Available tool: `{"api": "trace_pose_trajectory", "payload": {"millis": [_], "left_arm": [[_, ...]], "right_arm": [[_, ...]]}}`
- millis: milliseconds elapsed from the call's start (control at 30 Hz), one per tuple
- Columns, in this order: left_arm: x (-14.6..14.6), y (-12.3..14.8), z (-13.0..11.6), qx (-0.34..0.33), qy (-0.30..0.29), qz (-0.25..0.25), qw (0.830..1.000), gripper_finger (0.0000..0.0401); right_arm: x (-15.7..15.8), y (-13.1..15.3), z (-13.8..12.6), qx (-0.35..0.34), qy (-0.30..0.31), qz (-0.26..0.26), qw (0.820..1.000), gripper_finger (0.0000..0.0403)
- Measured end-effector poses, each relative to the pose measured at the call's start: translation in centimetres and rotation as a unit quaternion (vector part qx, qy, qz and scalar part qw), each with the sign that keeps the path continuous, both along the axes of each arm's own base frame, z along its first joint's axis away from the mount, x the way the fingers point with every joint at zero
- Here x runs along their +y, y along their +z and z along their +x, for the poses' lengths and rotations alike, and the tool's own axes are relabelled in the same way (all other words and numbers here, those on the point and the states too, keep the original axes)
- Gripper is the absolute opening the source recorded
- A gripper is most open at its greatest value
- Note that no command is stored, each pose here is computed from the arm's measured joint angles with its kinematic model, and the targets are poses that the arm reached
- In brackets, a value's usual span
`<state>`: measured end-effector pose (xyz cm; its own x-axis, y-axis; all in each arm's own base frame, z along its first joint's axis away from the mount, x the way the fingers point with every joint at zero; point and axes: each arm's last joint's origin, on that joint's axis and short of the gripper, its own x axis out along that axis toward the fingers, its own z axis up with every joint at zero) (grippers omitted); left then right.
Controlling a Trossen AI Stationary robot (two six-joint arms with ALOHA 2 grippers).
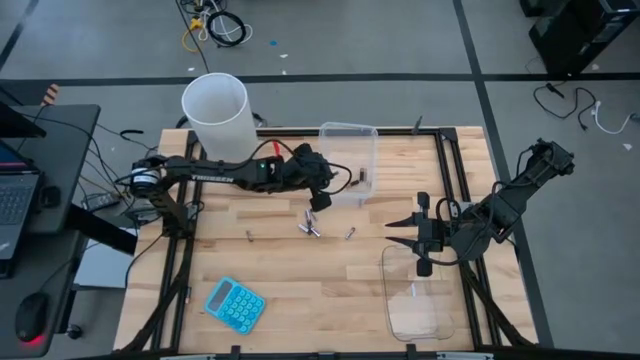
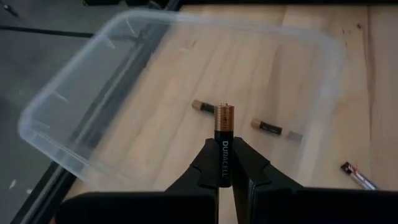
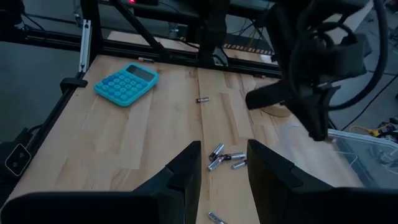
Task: Sort batteries
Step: Put the brown battery into the top transparent bin
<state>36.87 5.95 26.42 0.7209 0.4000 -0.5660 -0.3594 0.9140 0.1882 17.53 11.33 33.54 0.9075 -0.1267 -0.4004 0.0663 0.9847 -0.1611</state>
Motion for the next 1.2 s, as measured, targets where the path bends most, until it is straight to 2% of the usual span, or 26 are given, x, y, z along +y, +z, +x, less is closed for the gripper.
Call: {"api": "trace_pose_trajectory", "payload": {"millis": [233,800,1200], "left_arm": [[0.1,-1.7,0.7,0.022,0.0,-0.004,1.0,0.0011],[0.1,-1.6,0.8,0.017,-0.001,-0.002,1.0,0.0056],[0.1,-1.6,0.8,0.016,-0.001,-0.002,1.0,0.006]], "right_arm": [[0.0,0.0,0.0,0.0,0.0,0.0,1.0,0.0115],[0.0,0.0,0.0,0.0,0.0,-0.001,1.0,0.0115],[0.0,0.0,0.0,0.0,0.0,-0.001,1.0,0.0115]]}}
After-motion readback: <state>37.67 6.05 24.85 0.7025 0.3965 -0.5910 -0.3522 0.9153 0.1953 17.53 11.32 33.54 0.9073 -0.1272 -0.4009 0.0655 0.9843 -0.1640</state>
